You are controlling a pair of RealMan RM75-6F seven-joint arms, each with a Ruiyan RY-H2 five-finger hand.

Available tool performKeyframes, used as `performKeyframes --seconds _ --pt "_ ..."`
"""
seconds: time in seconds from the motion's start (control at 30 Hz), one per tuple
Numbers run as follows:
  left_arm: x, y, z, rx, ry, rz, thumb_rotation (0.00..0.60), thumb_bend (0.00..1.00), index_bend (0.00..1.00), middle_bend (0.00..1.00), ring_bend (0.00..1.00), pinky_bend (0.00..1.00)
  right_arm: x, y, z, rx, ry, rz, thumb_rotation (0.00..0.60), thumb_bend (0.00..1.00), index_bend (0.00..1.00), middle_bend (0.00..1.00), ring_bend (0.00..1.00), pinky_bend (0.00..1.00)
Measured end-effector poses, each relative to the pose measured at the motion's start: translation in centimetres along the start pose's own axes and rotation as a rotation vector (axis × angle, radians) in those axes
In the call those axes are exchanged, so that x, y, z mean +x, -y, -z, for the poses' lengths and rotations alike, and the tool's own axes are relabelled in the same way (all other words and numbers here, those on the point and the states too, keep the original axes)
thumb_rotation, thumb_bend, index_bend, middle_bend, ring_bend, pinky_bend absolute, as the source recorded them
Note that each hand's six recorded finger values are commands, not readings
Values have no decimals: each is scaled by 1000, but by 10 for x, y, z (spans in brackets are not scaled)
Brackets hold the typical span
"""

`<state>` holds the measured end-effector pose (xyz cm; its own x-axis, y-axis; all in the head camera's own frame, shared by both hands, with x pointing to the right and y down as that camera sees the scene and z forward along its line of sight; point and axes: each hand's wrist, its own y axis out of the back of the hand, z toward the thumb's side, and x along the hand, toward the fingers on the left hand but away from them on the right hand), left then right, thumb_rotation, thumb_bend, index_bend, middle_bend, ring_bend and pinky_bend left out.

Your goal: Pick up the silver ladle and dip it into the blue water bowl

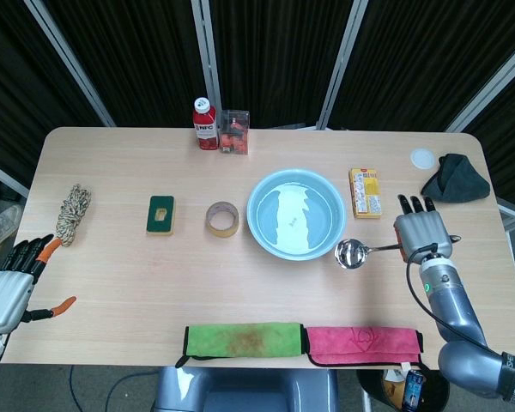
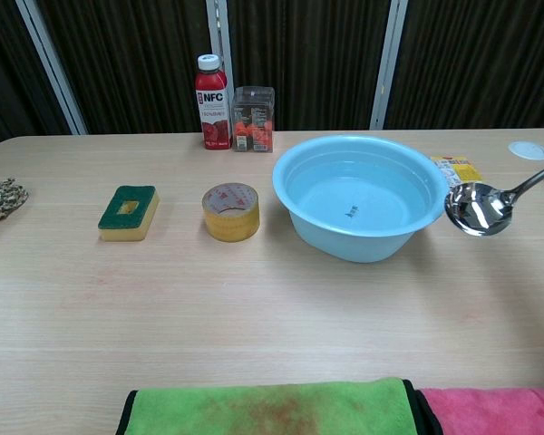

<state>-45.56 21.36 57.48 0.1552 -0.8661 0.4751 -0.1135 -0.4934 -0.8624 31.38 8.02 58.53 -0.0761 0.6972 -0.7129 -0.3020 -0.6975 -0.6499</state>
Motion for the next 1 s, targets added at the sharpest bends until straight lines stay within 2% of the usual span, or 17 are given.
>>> performKeyframes --seconds 0.43,1.0 --pt "3 -2 5 -15 -15 1 376 187 0 0 0 0 -14 -30 -52 -16 -60 -38 600 480 686 0 0 0" --pt "7 -6 16 -35 -41 -3 372 187 0 0 0 0 -52 -26 -104 1 -89 -100 600 480 687 1 0 0"
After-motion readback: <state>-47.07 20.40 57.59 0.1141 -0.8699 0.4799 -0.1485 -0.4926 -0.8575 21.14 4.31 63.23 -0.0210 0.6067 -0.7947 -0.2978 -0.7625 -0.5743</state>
